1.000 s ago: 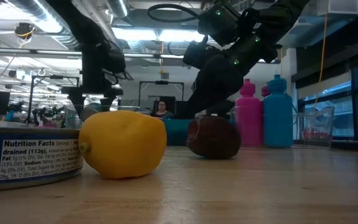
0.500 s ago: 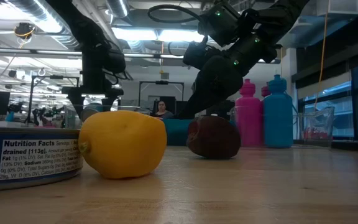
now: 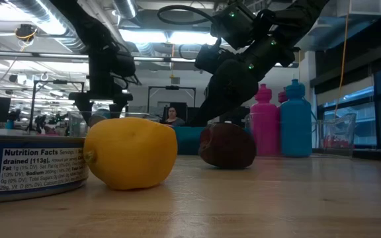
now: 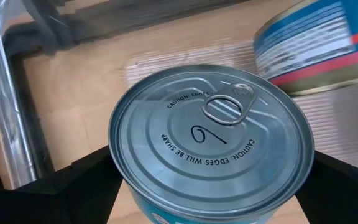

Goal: Pick & Place Food Item
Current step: Put the top yellow blue tuna can into the left transparent bin

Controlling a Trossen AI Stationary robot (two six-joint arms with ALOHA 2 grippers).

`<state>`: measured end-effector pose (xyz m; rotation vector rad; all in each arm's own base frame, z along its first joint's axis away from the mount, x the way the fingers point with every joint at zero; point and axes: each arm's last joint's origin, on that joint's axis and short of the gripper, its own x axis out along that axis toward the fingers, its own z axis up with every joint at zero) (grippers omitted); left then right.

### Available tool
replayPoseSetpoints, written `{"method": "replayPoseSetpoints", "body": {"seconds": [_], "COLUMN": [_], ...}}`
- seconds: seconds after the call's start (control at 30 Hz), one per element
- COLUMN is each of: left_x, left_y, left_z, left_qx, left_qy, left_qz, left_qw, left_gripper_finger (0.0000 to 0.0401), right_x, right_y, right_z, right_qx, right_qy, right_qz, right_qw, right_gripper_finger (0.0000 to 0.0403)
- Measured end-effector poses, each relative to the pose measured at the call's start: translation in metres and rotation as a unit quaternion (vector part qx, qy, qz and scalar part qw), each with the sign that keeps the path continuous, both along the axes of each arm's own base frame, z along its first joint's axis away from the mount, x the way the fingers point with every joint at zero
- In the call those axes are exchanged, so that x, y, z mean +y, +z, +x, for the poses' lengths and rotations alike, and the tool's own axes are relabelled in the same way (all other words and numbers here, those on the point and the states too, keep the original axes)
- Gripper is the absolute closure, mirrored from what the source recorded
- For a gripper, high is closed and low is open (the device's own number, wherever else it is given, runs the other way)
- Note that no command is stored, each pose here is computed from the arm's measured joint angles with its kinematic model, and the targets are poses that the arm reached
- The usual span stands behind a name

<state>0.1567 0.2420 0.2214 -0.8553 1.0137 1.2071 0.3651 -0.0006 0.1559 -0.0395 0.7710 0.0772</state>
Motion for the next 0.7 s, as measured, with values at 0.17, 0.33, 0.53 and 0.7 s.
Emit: {"method": "replayPoseSetpoints", "body": {"seconds": [0.17,0.33,0.53,0.7], "left_x": [-0.0001,-0.0001,0.0001,0.0003], "left_y": [0.0001,0.0001,0.0001,0.0002], "left_z": [-0.0001,-0.0001,-0.0004,-0.0009], "left_qx": [0.003,0.010,0.013,0.011], "left_qy": [-0.008,-0.026,-0.019,-0.004], "left_qz": [0.000,0.001,0.005,0.006], "left_qw": [1.000,1.000,1.000,1.000], "left_gripper_finger": [0.0002,0.0001,0.0001,0.0001], "right_x": [0.0000,0.0000,0.0000,0.0000], "right_y": [0.0000,0.0000,0.0000,0.0000], "right_z": [0.0000,0.0000,0.0000,0.0000], "right_qx": [0.000,0.000,0.000,0.000], "right_qy": [0.000,0.000,-0.001,-0.002], "right_qz": [0.000,0.000,0.001,0.002], "right_qw": [1.000,1.000,1.000,1.000], "right_gripper_finger": [0.0375,0.0375,0.0375,0.0375]}}
